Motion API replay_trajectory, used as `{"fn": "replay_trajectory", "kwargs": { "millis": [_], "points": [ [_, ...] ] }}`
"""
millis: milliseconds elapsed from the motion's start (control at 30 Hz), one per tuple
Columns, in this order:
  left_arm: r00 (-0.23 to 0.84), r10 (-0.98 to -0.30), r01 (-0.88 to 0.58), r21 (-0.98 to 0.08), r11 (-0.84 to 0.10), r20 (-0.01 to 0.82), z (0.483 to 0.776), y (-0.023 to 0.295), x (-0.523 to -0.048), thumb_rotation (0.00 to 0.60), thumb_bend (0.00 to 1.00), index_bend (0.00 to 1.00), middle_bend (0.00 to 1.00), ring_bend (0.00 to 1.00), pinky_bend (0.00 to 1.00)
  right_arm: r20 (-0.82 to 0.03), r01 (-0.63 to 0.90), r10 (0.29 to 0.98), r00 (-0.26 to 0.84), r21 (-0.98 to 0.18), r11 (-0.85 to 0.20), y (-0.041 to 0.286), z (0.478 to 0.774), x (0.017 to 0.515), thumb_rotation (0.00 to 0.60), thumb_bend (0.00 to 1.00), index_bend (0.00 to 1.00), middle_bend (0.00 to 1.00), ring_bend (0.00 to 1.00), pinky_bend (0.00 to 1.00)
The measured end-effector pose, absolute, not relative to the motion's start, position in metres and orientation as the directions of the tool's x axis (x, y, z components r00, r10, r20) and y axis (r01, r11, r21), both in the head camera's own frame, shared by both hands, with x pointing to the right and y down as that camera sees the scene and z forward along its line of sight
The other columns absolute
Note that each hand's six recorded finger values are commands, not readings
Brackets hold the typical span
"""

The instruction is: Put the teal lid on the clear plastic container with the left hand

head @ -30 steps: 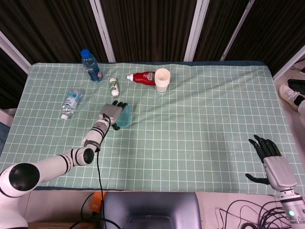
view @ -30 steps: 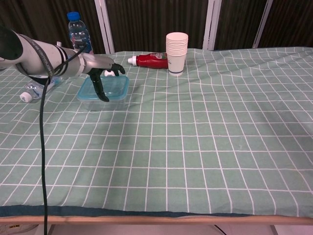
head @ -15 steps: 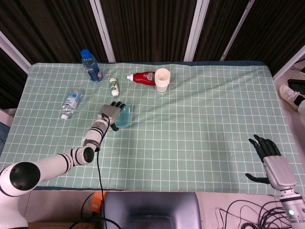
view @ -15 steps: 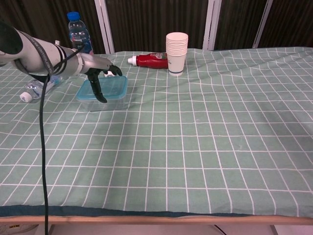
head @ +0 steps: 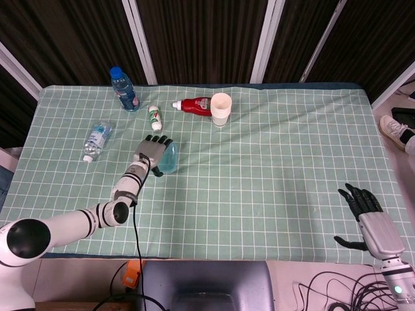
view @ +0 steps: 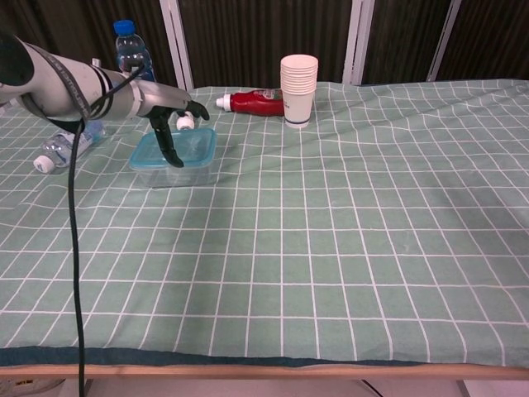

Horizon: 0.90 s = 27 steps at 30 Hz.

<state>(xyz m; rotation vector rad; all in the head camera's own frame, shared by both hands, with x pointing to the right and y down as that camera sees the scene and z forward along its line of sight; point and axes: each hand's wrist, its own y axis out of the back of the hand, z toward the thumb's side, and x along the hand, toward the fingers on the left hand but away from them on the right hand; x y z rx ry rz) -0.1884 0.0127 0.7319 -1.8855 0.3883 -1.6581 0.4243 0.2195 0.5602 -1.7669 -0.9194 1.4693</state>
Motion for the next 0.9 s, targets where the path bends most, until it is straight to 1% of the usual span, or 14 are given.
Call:
{"fn": "replay_trajectory", "kwargs": {
  "millis": [100,300,367,400,433,467,500,533,567,633,700,733,833,900],
  "points": [
    [0.194,-0.582,0.155,-0.61,-0.777,0.79,0.726,0.012,-0.185,0.6,0.18,0.0,0.0,0.0,0.0,-0.528,0.106,0.84,0.125,-0.834,-0.541,0.219,0.561,0.424,0.6,0.12,0.0,0.0,0.0,0.0],
    [0.267,-0.615,0.143,-0.661,-0.736,0.742,0.704,0.012,-0.169,0.6,0.27,0.0,0.0,0.0,0.0,-0.534,0.1,0.834,0.138,-0.83,-0.548,0.221,0.562,0.421,0.6,0.12,0.0,0.0,0.0,0.0],
    [0.305,-0.638,0.135,-0.695,-0.706,0.707,0.692,0.012,-0.161,0.6,0.3,0.0,0.0,0.0,0.04,-0.532,0.101,0.834,0.147,-0.83,-0.548,0.221,0.561,0.419,0.6,0.12,0.0,0.0,0.0,0.0],
    [0.321,-0.655,0.127,-0.717,-0.686,0.684,0.686,0.012,-0.156,0.6,0.32,0.0,0.0,0.05,0.15,-0.531,0.102,0.834,0.149,-0.831,-0.547,0.222,0.56,0.419,0.6,0.12,0.0,0.0,0.0,0.0],
    [0.329,-0.669,0.12,-0.732,-0.671,0.667,0.681,0.012,-0.155,0.6,0.34,0.0,0.0,0.14,0.31,-0.531,0.105,0.834,0.151,-0.83,-0.547,0.222,0.56,0.419,0.6,0.12,0.0,0.0,0.0,0.0],
    [0.332,-0.682,0.113,-0.745,-0.657,0.651,0.677,0.012,-0.153,0.6,0.34,0.0,0.0,0.23,0.42,-0.53,0.108,0.834,0.155,-0.83,-0.548,0.222,0.559,0.419,0.6,0.12,0.0,0.0,0.0,0.0],
    [0.334,-0.698,0.105,-0.761,-0.641,0.634,0.673,0.014,-0.153,0.6,0.34,0.0,0.0,0.36,0.58,-0.53,0.11,0.833,0.158,-0.829,-0.548,0.222,0.559,0.419,0.6,0.12,0.0,0.0,0.0,0.0],
    [0.332,-0.708,0.101,-0.769,-0.631,0.624,0.671,0.016,-0.153,0.6,0.34,0.0,0.0,0.46,0.69,-0.53,0.112,0.832,0.162,-0.828,-0.549,0.222,0.559,0.418,0.6,0.12,0.0,0.0,0.0,0.0],
    [0.328,-0.717,0.101,-0.777,-0.621,0.616,0.669,0.019,-0.153,0.6,0.34,0.0,0.02,0.53,0.76,-0.531,0.113,0.831,0.168,-0.827,-0.551,0.222,0.558,0.418,0.6,0.12,0.0,0.0,0.0,0.0],
    [0.31,-0.734,0.115,-0.791,-0.601,0.604,0.667,0.025,-0.156,0.6,0.35,0.0,0.06,0.62,0.85,-0.531,0.115,0.828,0.177,-0.825,-0.554,0.223,0.558,0.417,0.6,0.12,0.0,0.0,0.0,0.0],
    [0.286,-0.745,0.138,-0.795,-0.591,0.603,0.67,0.033,-0.161,0.6,0.35,0.0,0.09,0.68,0.9,-0.531,0.116,0.826,0.187,-0.824,-0.555,0.224,0.557,0.416,0.6,0.12,0.0,0.0,0.0,0.0],
    [0.274,-0.746,0.148,-0.793,-0.591,0.607,0.673,0.037,-0.163,0.6,0.35,0.0,0.11,0.74,0.94,-0.53,0.117,0.826,0.19,-0.823,-0.555,0.224,0.556,0.416,0.6,0.12,0.0,0.0,0.0,0.0],
    [0.235,-0.738,0.172,-0.774,-0.609,0.633,0.686,0.052,-0.171,0.6,0.35,0.0,0.15,0.86,1.0,-0.525,0.122,0.828,0.195,-0.825,-0.552,0.225,0.554,0.416,0.6,0.12,0.0,0.0,0.0,0.0],
    [0.213,-0.738,0.188,-0.768,-0.613,0.641,0.692,0.056,-0.177,0.6,0.35,0.0,0.16,0.91,1.0,-0.526,0.123,0.827,0.196,-0.824,-0.553,0.226,0.554,0.417,0.6,0.12,0.0,0.0,0.0,0.0]
  ]
}}
